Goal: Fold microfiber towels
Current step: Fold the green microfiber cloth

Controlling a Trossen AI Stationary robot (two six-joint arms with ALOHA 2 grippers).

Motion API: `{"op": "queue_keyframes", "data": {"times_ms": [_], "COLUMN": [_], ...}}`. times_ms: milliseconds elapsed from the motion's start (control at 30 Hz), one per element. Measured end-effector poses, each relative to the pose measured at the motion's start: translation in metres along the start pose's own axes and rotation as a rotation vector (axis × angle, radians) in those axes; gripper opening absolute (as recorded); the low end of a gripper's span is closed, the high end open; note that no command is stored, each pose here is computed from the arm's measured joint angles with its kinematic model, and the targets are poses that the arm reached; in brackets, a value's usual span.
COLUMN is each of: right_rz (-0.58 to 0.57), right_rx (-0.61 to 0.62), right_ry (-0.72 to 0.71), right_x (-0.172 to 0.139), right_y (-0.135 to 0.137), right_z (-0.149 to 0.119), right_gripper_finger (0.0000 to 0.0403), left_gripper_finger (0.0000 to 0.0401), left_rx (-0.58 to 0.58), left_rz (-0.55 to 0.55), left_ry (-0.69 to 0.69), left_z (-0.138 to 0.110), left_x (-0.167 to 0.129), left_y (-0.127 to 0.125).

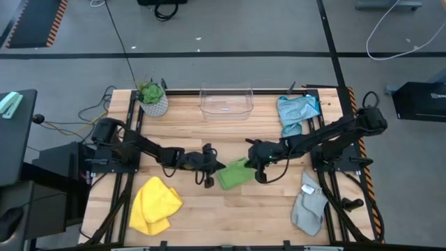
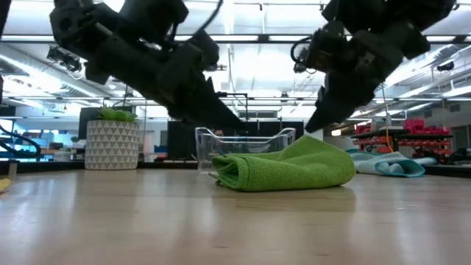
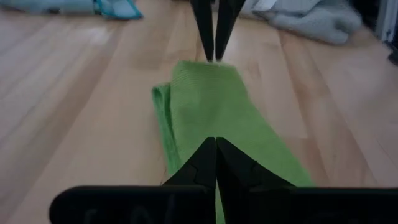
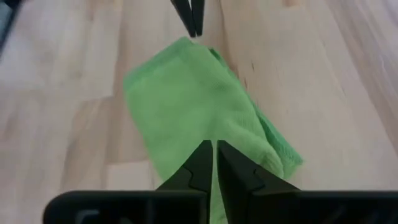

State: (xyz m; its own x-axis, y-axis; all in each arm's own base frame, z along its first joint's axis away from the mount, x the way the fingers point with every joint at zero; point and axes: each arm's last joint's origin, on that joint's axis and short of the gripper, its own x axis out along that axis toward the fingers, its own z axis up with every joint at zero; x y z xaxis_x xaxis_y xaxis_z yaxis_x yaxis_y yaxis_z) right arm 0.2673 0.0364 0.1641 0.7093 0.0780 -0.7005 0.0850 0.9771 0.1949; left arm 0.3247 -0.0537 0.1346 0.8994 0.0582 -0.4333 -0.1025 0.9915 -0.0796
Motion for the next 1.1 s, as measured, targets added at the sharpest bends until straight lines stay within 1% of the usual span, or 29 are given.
{"op": "queue_keyframes", "data": {"times_ms": [133, 267, 367, 567, 700, 800, 900, 1000, 1100], "right_rz": [-0.021, -0.069, -0.091, -0.103, -0.091, -0.064, -0.037, -0.040, -0.063], "right_rx": [-0.006, -0.008, 0.004, 0.014, 0.019, 0.038, 0.041, 0.038, 0.031], "right_ry": [0.026, 0.097, 0.126, 0.156, 0.113, 0.023, -0.058, -0.078, -0.037], "right_x": [0.010, 0.019, 0.023, 0.023, 0.009, -0.006, -0.014, -0.007, 0.009], "right_y": [0.000, -0.004, -0.005, -0.007, -0.005, -0.002, 0.001, 0.001, -0.001], "right_z": [-0.005, -0.015, -0.019, -0.022, -0.014, -0.002, 0.007, 0.008, 0.000], "right_gripper_finger": [0.0019, 0.0007, 0.0007, 0.0016, 0.0017, 0.0017, 0.0018, 0.0017, 0.0013], "left_gripper_finger": [0.0006, 0.0012, 0.0011, 0.0006, 0.0014, 0.0009, 0.0005, 0.0011, 0.0018], "left_rx": [0.004, -0.005, -0.014, -0.009, -0.008, -0.006, -0.005, -0.003, -0.003], "left_rz": [0.005, 0.020, 0.029, 0.049, 0.052, 0.048, 0.047, 0.047, 0.045], "left_ry": [0.026, 0.101, 0.129, 0.147, 0.151, 0.146, 0.145, 0.144, 0.142], "left_z": [-0.005, -0.018, -0.025, -0.027, -0.027, -0.027, -0.027, -0.027, -0.027], "left_x": [0.015, 0.022, 0.025, 0.024, 0.024, 0.024, 0.024, 0.024, 0.024], "left_y": [-0.002, -0.001, -0.001, 0.000, 0.000, -0.001, -0.002, -0.002, -0.002]}}
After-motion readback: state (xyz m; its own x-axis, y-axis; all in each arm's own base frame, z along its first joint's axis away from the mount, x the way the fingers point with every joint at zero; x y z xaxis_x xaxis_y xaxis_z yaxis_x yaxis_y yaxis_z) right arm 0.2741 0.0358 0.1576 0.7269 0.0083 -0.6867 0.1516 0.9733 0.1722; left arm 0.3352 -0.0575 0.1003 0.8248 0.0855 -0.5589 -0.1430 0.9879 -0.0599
